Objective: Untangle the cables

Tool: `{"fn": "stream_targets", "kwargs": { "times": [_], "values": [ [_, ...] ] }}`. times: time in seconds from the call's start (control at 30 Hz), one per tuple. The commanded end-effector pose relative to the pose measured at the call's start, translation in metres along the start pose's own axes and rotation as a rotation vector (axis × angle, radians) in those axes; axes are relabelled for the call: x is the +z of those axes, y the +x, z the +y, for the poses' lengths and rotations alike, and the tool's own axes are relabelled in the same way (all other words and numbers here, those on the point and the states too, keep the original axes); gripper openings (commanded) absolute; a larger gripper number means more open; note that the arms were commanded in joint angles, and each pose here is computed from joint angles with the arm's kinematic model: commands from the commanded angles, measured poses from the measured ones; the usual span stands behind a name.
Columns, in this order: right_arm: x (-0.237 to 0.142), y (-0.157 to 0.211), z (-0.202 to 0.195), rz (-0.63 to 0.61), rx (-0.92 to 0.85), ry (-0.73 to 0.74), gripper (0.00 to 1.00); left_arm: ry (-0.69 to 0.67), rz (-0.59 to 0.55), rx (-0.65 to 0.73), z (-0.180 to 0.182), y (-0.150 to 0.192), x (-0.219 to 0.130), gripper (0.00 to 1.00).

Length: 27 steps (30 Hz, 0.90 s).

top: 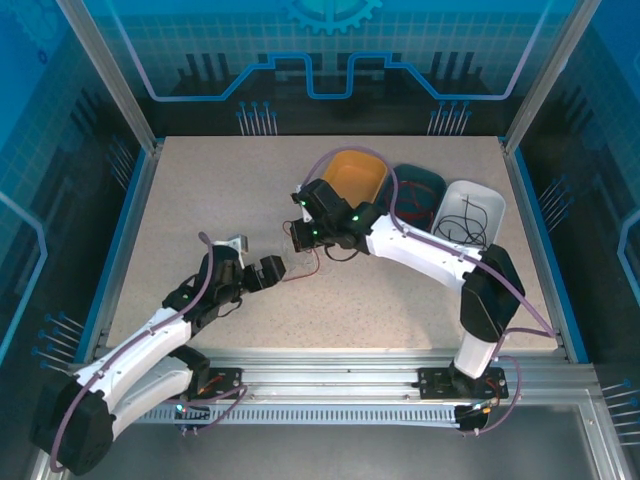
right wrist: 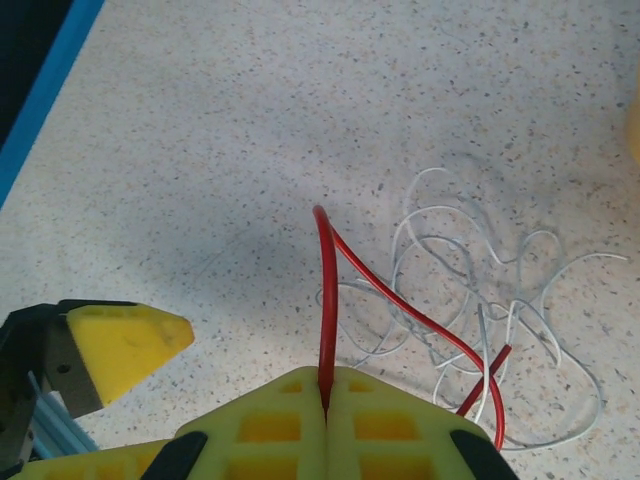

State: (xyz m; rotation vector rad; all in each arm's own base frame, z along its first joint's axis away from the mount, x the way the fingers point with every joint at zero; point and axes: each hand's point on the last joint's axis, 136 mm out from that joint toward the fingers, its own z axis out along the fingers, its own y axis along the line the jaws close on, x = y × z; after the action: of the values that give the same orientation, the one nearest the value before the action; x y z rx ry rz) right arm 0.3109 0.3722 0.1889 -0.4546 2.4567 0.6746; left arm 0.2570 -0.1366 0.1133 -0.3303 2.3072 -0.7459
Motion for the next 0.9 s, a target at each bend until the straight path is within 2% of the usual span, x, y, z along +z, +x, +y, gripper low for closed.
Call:
{"fn": "stream_targets", "kwargs": {
  "times": [0.0,0.5,0.87],
  "values": [
    [-0.021,-0.018,0.025,-0.091,-0.043,-0.105,0.00,0.083,-0.026,0.044,-0.023,-0.013,-0.007,0.99],
    [-0.071,-0.041,0.061,-0.218,-0.073,-0.284,0.00,0.110,-0.010,0.028,-0.026,-0.011,0.000,0.99],
    [-0.121,-0.065,0.069,-0.323,-0.201,-0.266,0.00,0.157,-0.014,0.044,-0.035,-0.011,-0.004,0.99]
  ]
}}
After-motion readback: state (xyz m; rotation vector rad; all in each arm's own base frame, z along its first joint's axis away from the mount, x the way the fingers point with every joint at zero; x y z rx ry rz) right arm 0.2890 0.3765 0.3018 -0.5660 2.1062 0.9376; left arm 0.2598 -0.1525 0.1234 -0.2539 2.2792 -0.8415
